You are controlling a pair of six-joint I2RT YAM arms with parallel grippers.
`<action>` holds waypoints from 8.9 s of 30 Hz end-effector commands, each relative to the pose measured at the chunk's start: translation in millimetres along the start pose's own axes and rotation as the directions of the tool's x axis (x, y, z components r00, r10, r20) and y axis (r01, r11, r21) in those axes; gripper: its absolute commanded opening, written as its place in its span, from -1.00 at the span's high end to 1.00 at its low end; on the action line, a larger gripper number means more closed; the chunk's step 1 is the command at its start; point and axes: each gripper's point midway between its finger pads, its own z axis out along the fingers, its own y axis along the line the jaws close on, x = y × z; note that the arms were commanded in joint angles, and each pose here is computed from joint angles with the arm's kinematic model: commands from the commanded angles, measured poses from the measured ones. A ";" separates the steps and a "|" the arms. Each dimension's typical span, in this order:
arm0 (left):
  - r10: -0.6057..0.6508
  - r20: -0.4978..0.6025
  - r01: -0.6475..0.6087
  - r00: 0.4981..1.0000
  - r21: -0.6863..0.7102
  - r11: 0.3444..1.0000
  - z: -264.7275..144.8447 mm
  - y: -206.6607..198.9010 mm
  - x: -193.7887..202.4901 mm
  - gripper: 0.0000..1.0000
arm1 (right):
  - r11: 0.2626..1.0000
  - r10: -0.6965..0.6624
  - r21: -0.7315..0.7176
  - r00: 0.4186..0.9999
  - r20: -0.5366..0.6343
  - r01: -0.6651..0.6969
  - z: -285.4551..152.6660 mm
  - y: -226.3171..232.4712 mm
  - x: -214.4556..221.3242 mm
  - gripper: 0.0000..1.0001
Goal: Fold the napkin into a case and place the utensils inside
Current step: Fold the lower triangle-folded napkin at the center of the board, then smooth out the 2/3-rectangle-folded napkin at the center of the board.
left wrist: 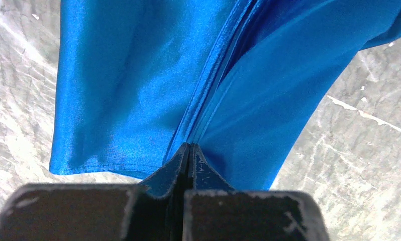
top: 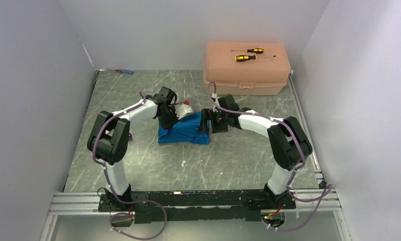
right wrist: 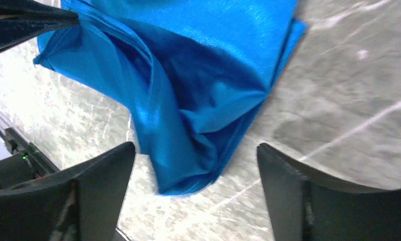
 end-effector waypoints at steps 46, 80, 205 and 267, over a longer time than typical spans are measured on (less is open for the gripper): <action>0.017 0.057 -0.012 0.998 -0.083 0.996 -1.3 17.0 -11.0 0.76 | 0.930 -0.082 -0.355 0.996 0.040 0.091 40.4 -2.9 2.0 1.00; -0.337 0.104 0.337 0.936 0.025 0.941 -39.5 8.7 24.3 0.23 | 0.953 -0.019 -0.302 1.000 -0.005 0.016 34.5 -16.7 12.8 1.00; -0.170 0.260 0.116 0.950 0.213 0.970 22.6 -41.5 -75.1 0.04 | 0.987 -0.032 -0.158 0.998 0.055 0.040 -23.0 14.1 13.8 0.20; -0.163 0.390 0.135 0.906 0.098 0.986 -58.0 -14.4 -110.9 -0.23 | 0.983 -0.137 -0.123 0.990 0.025 0.139 -28.3 18.4 -42.5 0.94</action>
